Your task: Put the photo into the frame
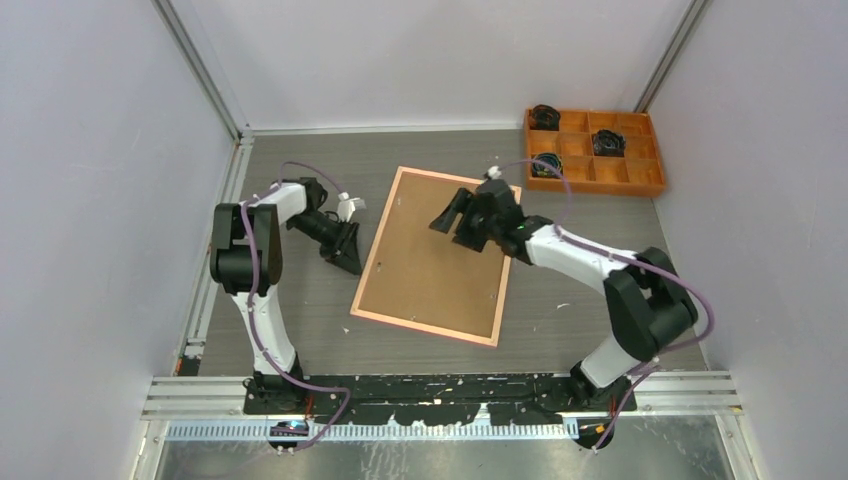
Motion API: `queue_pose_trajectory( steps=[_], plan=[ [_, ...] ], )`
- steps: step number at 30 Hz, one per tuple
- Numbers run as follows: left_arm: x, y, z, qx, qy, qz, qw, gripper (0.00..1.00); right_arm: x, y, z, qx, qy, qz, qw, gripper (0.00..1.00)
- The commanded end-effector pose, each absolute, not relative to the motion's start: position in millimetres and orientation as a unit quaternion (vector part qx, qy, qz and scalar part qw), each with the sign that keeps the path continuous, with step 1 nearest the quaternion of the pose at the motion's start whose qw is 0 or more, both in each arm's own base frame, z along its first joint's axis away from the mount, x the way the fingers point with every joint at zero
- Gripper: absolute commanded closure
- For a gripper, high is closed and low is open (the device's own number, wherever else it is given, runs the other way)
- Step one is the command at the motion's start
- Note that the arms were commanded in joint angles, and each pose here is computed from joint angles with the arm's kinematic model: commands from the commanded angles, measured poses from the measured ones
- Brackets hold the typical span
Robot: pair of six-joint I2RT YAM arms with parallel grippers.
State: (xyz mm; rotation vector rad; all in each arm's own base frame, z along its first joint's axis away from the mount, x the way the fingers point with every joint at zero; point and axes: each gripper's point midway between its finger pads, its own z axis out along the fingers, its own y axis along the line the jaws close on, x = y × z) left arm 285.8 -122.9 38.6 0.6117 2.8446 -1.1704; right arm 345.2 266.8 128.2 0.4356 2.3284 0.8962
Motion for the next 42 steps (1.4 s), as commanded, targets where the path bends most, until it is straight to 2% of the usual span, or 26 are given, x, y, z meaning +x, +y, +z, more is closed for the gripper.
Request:
queue_pose_trajectory(
  steps=[1,9,19,42],
  plan=[
    [300.3,-133.6,42.3,0.178,0.905,-0.385,0.020,0.75,338.5,331.4,136.2,0.122,0.862,0.405,0.279,0.28],
    [296.3,-136.7,32.7,0.179,0.904,-0.389,0.003,0.83,329.0,400.2,111.0,0.089,0.860,0.451,0.223,0.30],
    [293.8,-133.5,23.4,0.176,0.908,-0.379,-0.005,0.94,324.0,442.5,76.9,0.080,0.862,0.468,0.176,0.35],
    [293.0,-132.4,19.2,0.176,0.910,-0.376,-0.008,0.97,311.7,465.4,58.7,0.080,0.866,0.477,0.127,0.36]
  ],
)
